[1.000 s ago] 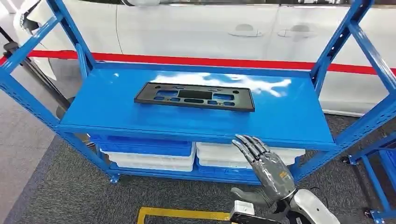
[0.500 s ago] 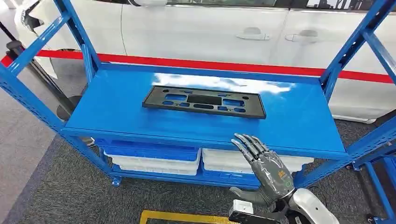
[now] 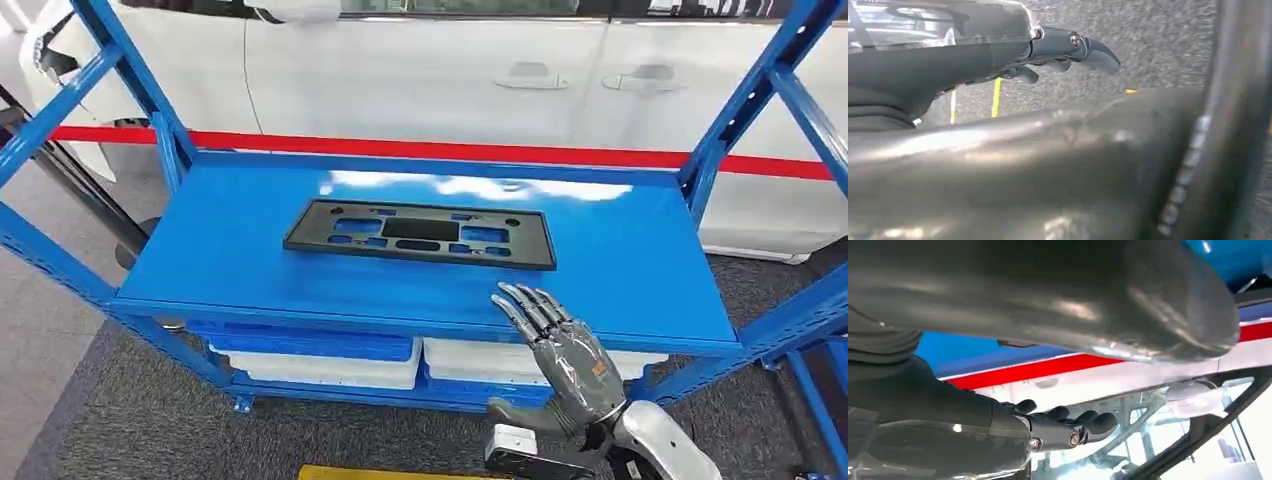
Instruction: Take the parts from the cabinet and place them on the table.
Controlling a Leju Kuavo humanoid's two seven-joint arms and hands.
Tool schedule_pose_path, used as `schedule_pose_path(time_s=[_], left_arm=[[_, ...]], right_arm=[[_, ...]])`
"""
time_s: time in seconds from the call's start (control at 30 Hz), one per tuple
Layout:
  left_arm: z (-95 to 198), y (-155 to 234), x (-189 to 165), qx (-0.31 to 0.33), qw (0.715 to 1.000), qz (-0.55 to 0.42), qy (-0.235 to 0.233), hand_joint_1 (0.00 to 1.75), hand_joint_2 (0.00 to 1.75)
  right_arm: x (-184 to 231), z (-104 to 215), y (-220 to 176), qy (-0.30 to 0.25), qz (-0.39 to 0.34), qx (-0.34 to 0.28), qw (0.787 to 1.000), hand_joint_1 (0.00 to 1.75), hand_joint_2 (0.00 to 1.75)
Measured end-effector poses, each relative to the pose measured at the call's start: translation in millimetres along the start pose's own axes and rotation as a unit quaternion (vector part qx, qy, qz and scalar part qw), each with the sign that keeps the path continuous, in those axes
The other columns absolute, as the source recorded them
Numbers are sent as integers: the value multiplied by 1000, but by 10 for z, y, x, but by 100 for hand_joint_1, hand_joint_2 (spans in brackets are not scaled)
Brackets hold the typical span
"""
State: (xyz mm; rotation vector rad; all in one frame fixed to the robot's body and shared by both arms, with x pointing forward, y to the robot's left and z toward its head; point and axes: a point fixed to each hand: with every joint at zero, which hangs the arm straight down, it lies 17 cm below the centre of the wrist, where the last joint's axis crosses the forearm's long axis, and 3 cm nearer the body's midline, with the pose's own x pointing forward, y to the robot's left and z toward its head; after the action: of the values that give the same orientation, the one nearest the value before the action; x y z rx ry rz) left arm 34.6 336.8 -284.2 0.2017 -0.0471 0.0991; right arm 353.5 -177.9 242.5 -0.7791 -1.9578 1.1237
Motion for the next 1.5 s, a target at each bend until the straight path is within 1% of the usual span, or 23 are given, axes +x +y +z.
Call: schedule_pose_path(time_s=[0.77, 1.5], left_arm=[[1, 2, 69, 4, 1000, 3, -3, 0, 0], [-3, 30, 33, 10, 1000, 5, 3, 0, 0]], right_arm=[[8, -44, 18, 4, -2, 0, 1000, 0, 0], [2, -59, 72, 9, -3, 6, 1000, 0, 0]])
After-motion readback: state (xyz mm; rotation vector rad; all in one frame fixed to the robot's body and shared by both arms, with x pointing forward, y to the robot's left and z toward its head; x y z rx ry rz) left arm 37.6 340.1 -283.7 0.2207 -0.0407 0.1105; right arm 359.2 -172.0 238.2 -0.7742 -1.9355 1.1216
